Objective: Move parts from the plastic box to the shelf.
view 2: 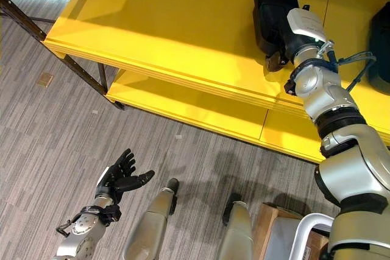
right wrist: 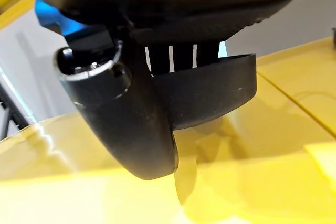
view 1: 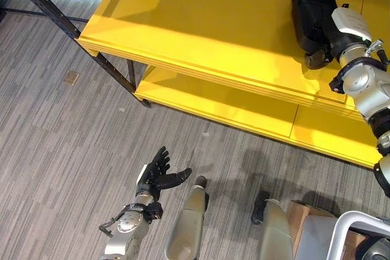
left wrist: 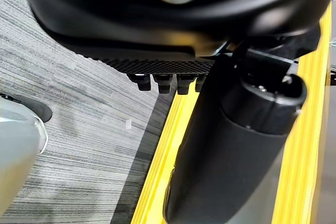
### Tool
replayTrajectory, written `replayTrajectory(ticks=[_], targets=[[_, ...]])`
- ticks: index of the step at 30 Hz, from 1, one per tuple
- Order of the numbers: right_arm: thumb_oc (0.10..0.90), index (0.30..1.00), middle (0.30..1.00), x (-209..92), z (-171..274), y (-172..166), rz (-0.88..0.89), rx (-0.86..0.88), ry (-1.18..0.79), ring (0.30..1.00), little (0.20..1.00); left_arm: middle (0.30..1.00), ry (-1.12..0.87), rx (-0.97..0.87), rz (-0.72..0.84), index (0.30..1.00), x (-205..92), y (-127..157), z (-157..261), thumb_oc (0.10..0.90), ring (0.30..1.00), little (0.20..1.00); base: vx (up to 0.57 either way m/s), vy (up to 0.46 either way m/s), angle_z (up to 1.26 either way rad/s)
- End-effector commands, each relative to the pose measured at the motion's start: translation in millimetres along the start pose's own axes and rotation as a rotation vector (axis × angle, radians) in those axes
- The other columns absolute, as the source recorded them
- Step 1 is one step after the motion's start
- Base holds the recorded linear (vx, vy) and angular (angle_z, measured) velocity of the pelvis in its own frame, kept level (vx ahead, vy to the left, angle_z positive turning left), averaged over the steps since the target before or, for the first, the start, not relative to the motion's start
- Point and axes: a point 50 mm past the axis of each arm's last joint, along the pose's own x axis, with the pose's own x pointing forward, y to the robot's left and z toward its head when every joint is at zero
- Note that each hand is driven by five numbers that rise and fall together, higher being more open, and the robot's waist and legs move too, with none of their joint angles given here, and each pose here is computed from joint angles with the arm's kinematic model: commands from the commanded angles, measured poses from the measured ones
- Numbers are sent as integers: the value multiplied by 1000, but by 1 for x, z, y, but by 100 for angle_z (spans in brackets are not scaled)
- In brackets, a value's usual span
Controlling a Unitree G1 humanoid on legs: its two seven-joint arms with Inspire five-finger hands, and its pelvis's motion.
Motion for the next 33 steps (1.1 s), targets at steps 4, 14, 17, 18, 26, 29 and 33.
replayTrajectory(ticks=[4,14,17,18,26,29,33], targets=[[400,300,300,14,18,-58,-204,47,-9,300,300,1000,-163,12,-37,1000,0,-1,31,900,1000,1000,0,0,0],[400,300,300,14,17,-53,-202,89,8,300,300,1000,-176,5,-34,1000,3,-4,33,900,1000,1000,0,0,0],[400,300,300,15,18,-53,-203,99,7,300,300,1000,-175,4,-33,1000,3,-3,33,900,1000,1000,0,0,0],[400,300,300,15,21,-53,-201,101,-2,300,300,1000,-173,4,-32,1000,3,-3,33,900,1000,1000,0,0,0],[400,300,300,18,36,-53,-205,162,-44,300,300,1000,-180,2,-43,1000,4,-4,34,900,1000,1000,0,5,1],[400,300,300,19,39,-54,-210,154,-54,300,300,1000,-182,3,-47,1000,4,-5,35,900,1000,1000,8,13,9],[400,300,300,20,41,-57,-221,141,-56,300,300,1000,-184,5,-52,1000,4,-5,36,900,1000,1000,4,4,7]])
